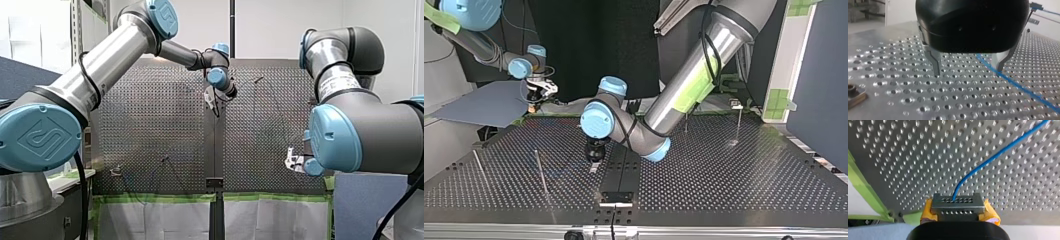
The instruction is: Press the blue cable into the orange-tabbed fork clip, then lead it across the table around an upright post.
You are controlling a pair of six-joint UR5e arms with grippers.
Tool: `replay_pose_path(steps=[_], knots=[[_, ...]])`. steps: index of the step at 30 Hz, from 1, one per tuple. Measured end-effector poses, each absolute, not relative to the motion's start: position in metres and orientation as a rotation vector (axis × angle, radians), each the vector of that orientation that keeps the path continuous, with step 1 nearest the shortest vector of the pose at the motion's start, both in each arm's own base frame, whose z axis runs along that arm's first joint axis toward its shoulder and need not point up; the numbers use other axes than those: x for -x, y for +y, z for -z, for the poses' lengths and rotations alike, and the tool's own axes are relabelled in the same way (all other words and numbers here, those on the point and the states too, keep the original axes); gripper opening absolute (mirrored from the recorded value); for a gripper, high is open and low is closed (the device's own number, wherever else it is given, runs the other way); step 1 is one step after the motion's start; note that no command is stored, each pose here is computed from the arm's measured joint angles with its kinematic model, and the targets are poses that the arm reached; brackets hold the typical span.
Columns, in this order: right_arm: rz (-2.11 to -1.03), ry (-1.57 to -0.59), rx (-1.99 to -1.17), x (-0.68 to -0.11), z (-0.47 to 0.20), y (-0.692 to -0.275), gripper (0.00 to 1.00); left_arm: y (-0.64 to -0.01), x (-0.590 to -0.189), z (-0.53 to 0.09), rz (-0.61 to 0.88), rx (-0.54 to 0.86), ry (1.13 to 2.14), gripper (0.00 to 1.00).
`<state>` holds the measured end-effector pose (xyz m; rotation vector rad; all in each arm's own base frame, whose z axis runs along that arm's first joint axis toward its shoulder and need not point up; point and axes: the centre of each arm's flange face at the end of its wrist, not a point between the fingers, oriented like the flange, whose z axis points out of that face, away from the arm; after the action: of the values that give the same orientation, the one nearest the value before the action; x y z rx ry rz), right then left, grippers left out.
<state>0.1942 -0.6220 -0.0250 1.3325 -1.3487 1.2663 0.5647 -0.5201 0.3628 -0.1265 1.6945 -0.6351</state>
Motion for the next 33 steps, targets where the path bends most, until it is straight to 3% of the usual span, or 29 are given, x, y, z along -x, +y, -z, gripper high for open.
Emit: replay_pose_path(steps=[16,33], knots=[[-1.249,-1.361,-1.314,-0.176,0.045,-0.626,0.00,-0.517,-0.561,-0.360,0.609,0.162,1.719,1.00],[-1.204,-1.412,-1.363,-0.171,0.115,-0.624,0.00,-0.515,-0.563,-0.359,0.648,0.164,1.735,1.00]])
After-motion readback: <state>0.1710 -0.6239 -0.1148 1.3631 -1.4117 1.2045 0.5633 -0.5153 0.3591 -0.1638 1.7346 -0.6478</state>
